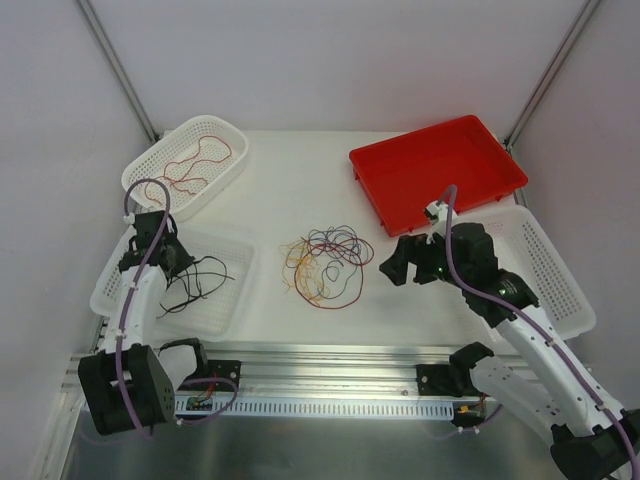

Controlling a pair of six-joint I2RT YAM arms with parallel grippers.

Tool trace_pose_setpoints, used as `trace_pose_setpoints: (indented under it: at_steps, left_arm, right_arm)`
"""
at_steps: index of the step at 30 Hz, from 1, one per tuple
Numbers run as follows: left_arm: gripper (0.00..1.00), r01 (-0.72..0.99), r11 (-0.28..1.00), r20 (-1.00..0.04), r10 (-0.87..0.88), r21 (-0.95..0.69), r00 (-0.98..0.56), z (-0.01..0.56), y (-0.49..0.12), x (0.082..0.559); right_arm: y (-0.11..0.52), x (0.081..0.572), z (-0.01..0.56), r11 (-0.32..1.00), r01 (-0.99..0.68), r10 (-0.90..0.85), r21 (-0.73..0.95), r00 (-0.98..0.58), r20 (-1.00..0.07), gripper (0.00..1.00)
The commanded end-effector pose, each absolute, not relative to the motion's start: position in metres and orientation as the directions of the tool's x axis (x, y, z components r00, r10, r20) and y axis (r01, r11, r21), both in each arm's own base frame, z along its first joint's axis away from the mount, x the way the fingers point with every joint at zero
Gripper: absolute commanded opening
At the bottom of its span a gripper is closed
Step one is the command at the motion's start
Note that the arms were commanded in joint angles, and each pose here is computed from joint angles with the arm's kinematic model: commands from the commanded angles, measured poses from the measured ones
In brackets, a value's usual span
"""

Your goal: Untangle the cables

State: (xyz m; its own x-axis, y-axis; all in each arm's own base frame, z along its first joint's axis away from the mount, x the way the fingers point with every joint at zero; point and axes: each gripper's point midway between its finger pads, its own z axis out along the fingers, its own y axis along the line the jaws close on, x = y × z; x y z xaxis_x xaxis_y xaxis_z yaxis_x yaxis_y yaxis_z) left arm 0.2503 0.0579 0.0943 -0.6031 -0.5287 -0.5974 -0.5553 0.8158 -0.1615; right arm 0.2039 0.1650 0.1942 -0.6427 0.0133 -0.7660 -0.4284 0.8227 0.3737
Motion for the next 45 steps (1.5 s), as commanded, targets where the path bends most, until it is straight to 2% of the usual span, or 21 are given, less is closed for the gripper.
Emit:
trace_pose_setpoints:
  at_steps: [1,5,6,8,9,10,12,13,17,22,26,28,30,33,45]
  left_arm:
    - [0.08,-0.523,0.797,-0.485,-0.6,-0.3,-0.636,0.087,0.03,0.258]
    - [0.15,-0.583,0.74,-0.467,-0.668,-0.335,-0.58,0.088,0.035,0.255]
    - [0.19,-0.582,0.738,-0.49,-0.668,-0.343,-0.559,0.094,0.037,0.255]
    - [0.4,-0.59,0.73,-0.51,-0.673,-0.344,-0.535,0.099,0.04,0.253]
    - [0.45,-0.582,0.733,-0.53,-0.669,-0.353,-0.521,0.105,0.04,0.253]
    - [0.57,-0.58,0.732,-0.539,-0.668,-0.356,-0.513,0.108,0.04,0.252]
    - [0.68,-0.588,0.725,-0.571,-0.668,-0.359,-0.477,0.118,0.044,0.249]
    - [0.77,-0.59,0.724,-0.585,-0.667,-0.359,-0.462,0.123,0.046,0.249]
    - [0.95,-0.584,0.743,-0.666,-0.62,-0.328,-0.415,0.149,0.057,0.243]
    - [0.99,-0.588,0.756,-0.725,-0.573,-0.287,-0.383,0.178,0.066,0.234]
    - [0.95,-0.547,0.78,-0.747,-0.552,-0.305,-0.371,0.194,0.061,0.233]
    - [0.9,-0.547,0.778,-0.741,-0.557,-0.309,-0.374,0.191,0.06,0.232]
    - [0.81,-0.57,0.764,-0.715,-0.577,-0.302,-0.395,0.175,0.06,0.23]
    - [0.74,-0.598,0.742,-0.655,-0.618,-0.302,-0.436,0.149,0.056,0.229]
    - [0.71,-0.577,0.726,-0.447,-0.686,-0.375,-0.573,0.086,0.024,0.239]
  right_arm:
    - [0.179,0.21,0.204,0.788,-0.47,0.031,0.398,-0.615,-0.788,0.97]
    - [0.182,0.209,0.193,0.788,-0.47,0.01,0.397,-0.635,-0.773,0.97]
    - [0.182,0.21,0.19,0.79,-0.468,0.005,0.396,-0.641,-0.767,0.97]
    - [0.184,0.209,0.188,0.788,-0.473,-0.006,0.395,-0.646,-0.763,0.97]
    - [0.185,0.208,0.187,0.787,-0.475,-0.012,0.395,-0.65,-0.76,0.97]
    - [0.186,0.208,0.186,0.786,-0.477,-0.017,0.393,-0.652,-0.758,0.97]
    - [0.187,0.209,0.188,0.785,-0.483,-0.023,0.387,-0.648,-0.761,0.97]
    - [0.188,0.209,0.186,0.785,-0.486,-0.034,0.384,-0.653,-0.757,0.97]
    - [0.193,0.212,0.185,0.783,-0.497,-0.058,0.373,-0.656,-0.753,0.97]
    - [0.204,0.219,0.185,0.776,-0.516,-0.092,0.363,-0.661,-0.745,0.97]
    - [0.21,0.226,0.18,0.779,-0.518,-0.111,0.354,-0.669,-0.735,0.98]
    - [0.213,0.227,0.18,0.774,-0.523,-0.114,0.357,-0.67,-0.733,0.98]
    - [0.218,0.23,0.177,0.771,-0.525,-0.118,0.361,-0.675,-0.729,0.98]
    - [0.223,0.229,0.171,0.769,-0.525,-0.129,0.364,-0.685,-0.717,0.98]
    - [0.231,0.236,0.142,0.781,-0.513,-0.162,0.356,-0.717,-0.678,0.98]
